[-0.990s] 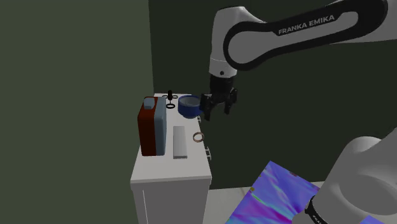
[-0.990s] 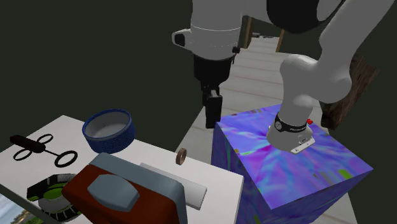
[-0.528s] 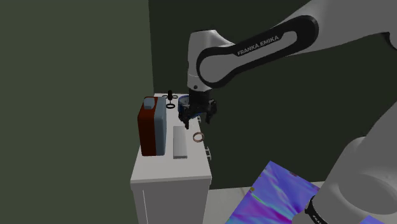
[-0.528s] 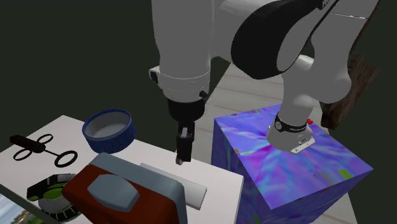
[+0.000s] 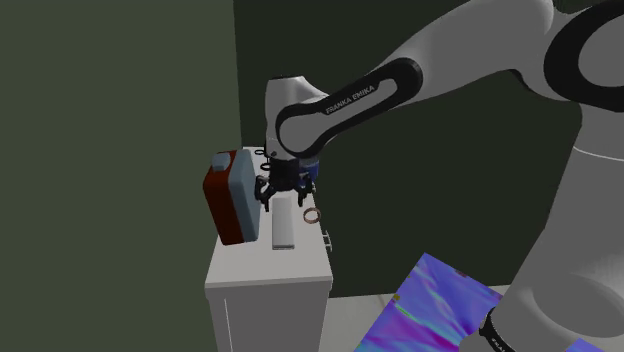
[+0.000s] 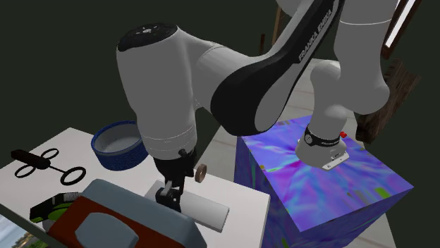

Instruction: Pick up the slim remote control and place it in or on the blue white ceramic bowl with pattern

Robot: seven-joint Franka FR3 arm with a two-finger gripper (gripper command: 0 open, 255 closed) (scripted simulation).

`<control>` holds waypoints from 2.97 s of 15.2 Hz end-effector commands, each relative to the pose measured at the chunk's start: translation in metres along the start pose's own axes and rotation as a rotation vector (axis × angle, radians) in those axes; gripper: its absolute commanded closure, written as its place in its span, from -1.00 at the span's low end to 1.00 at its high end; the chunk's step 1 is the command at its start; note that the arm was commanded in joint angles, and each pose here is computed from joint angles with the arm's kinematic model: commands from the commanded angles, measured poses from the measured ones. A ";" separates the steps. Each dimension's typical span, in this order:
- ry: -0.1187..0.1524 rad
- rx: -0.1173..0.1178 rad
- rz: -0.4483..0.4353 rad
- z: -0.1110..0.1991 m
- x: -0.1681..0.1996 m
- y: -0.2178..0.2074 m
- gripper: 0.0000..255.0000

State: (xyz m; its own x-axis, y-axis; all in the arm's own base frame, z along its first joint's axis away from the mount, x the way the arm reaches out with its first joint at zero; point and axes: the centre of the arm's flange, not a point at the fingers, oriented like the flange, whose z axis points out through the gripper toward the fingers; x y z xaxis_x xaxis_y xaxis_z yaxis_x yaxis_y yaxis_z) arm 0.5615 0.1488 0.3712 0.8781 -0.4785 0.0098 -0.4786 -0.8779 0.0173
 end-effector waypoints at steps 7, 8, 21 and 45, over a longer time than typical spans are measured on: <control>-0.001 0.001 0.009 0.041 0.003 -0.003 -1.00; -0.001 0.001 0.009 0.041 0.003 -0.003 -1.00; -0.001 0.001 0.009 0.041 0.003 -0.003 1.00; -0.001 0.001 0.009 -0.070 0.004 -0.001 1.00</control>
State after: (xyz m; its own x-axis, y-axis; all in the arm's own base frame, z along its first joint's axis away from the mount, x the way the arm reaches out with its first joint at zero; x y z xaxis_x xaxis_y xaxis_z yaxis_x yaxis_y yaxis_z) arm 0.5649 0.1490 0.4367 0.8739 -0.4860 0.0095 -0.4861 -0.8738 0.0161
